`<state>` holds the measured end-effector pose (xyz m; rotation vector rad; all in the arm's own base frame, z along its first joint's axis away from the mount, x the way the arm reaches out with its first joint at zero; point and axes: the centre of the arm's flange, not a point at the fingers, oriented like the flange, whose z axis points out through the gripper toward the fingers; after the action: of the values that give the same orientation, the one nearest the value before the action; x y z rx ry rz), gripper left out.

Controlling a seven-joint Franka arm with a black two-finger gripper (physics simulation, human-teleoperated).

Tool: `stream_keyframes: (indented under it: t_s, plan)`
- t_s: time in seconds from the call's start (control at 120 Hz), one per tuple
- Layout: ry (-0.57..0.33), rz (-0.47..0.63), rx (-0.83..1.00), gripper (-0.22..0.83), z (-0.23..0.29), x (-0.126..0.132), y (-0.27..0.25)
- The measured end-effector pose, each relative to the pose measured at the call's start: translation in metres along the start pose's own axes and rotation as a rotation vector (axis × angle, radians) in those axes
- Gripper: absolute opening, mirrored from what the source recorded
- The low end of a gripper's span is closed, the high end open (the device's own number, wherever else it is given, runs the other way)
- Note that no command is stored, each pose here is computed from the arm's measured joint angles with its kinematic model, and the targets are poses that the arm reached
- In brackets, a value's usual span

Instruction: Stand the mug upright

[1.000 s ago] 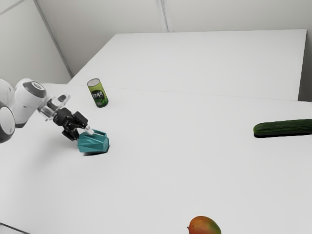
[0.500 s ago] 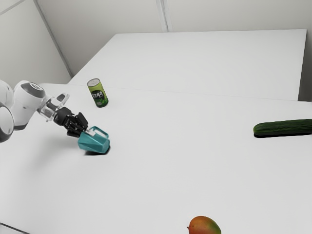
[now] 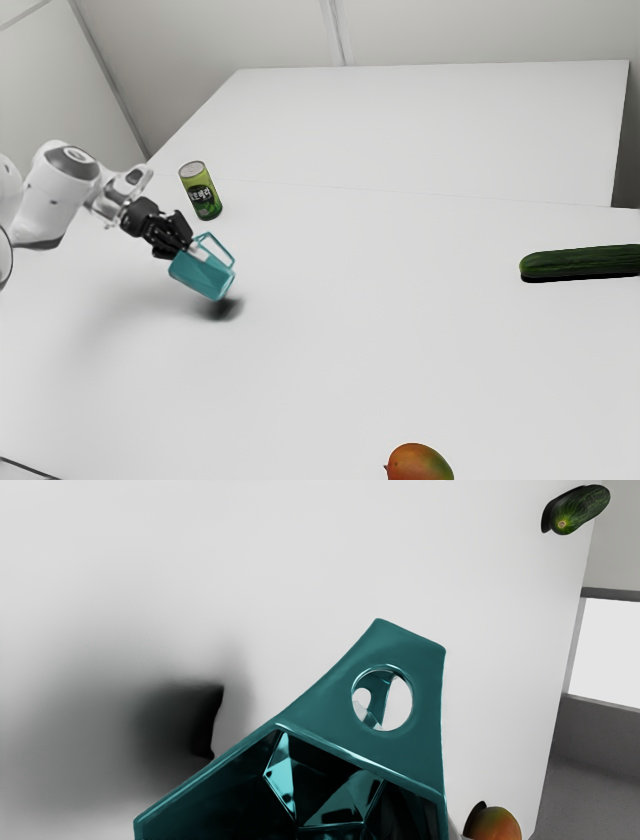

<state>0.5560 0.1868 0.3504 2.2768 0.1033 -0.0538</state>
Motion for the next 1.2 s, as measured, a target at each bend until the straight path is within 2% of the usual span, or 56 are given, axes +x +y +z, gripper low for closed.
stream_keyframes:
  t_s: [0.208,0.35,0.483,0.742,1.2]
  plan:
    - [-0.005,0.083,0.224,-0.17,0.041,-0.019,0.045]
    - [0.006,0.157,0.438,-0.17,0.039,-0.018,0.059]
    - [0.017,0.188,0.55,-0.17,0.036,-0.013,0.068]
    - [-0.004,0.22,0.693,-0.17,0.038,-0.011,0.077]
    - [-0.075,0.232,0.845,-0.17,0.069,-0.038,0.087]
